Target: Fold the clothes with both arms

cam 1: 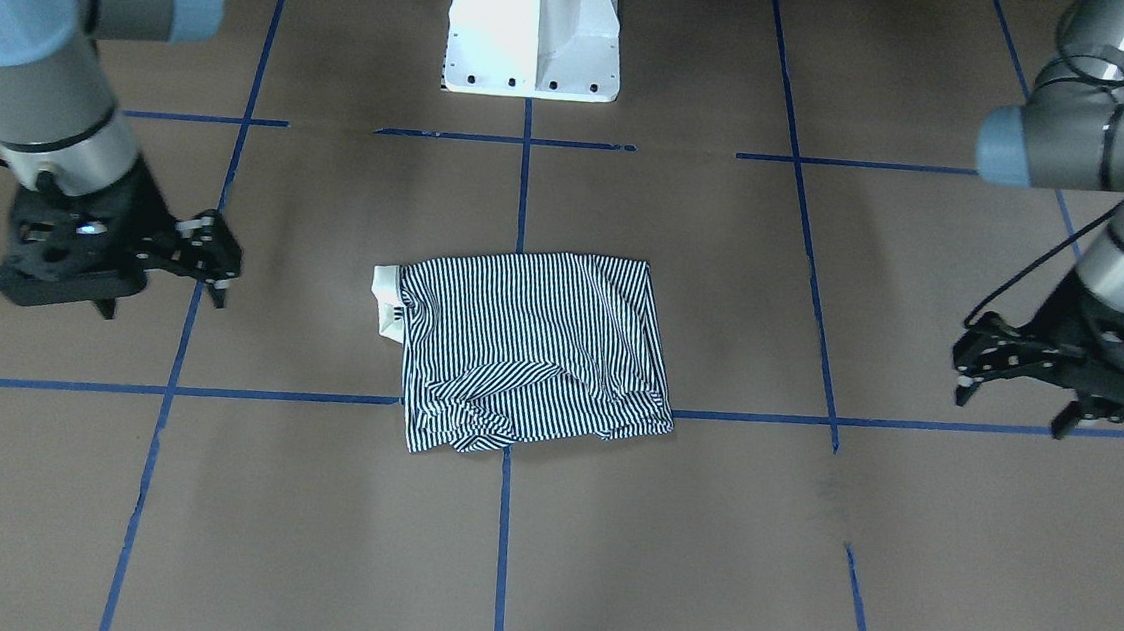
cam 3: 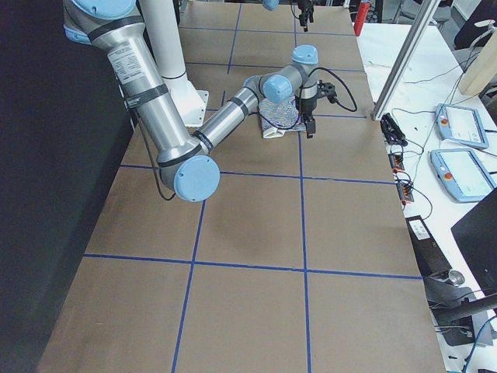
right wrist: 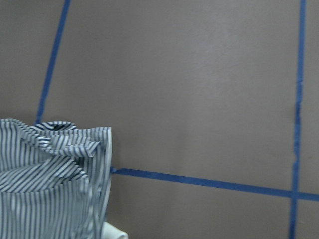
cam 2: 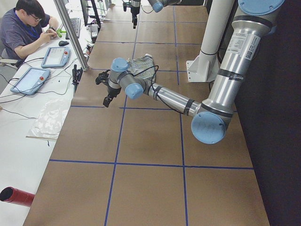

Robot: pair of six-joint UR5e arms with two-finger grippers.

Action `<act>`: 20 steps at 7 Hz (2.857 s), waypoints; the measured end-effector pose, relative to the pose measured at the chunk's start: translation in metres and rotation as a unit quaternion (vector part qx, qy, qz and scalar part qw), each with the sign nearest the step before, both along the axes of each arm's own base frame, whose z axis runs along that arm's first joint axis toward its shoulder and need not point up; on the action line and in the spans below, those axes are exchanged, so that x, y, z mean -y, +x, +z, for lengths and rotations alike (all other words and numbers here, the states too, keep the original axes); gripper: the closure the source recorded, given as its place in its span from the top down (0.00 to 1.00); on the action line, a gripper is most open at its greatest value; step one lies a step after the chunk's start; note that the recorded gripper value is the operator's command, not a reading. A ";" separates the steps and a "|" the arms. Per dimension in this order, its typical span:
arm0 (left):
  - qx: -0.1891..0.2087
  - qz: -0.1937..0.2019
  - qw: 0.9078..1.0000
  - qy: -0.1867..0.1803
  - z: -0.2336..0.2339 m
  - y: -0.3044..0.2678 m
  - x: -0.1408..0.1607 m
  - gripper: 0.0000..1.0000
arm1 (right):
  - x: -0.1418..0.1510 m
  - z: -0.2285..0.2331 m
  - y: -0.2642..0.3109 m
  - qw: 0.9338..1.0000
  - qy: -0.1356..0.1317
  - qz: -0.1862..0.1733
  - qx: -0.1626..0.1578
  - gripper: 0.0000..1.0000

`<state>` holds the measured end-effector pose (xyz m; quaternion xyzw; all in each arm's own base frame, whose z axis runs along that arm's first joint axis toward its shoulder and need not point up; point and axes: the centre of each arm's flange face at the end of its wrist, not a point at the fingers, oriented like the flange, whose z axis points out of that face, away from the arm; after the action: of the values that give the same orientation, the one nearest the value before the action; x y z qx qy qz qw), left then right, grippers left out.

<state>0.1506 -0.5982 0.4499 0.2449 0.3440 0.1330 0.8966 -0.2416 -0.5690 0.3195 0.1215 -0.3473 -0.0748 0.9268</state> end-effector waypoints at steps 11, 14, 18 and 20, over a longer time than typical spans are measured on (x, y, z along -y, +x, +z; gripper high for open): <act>-0.012 0.001 0.972 -0.235 0.195 -0.162 -0.114 1.00 | -0.104 0.264 0.219 0.988 -0.155 0.020 0.006 1.00; -0.020 0.000 0.975 -0.221 0.186 -0.160 -0.107 1.00 | -0.105 0.258 0.230 0.989 -0.143 0.026 0.013 1.00; -0.009 0.000 0.979 -0.202 0.185 -0.158 -0.103 1.00 | -0.133 0.296 0.239 0.983 -0.181 0.031 0.003 1.00; -0.011 -0.003 0.979 -0.204 0.190 -0.167 -0.110 1.00 | -0.164 0.327 0.263 0.979 -0.197 0.044 0.002 1.00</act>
<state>-0.0163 -0.4882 0.6402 0.0591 0.3730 0.0543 0.9244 0.0215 -0.4049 0.6467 -0.0480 -0.3519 0.0357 0.9341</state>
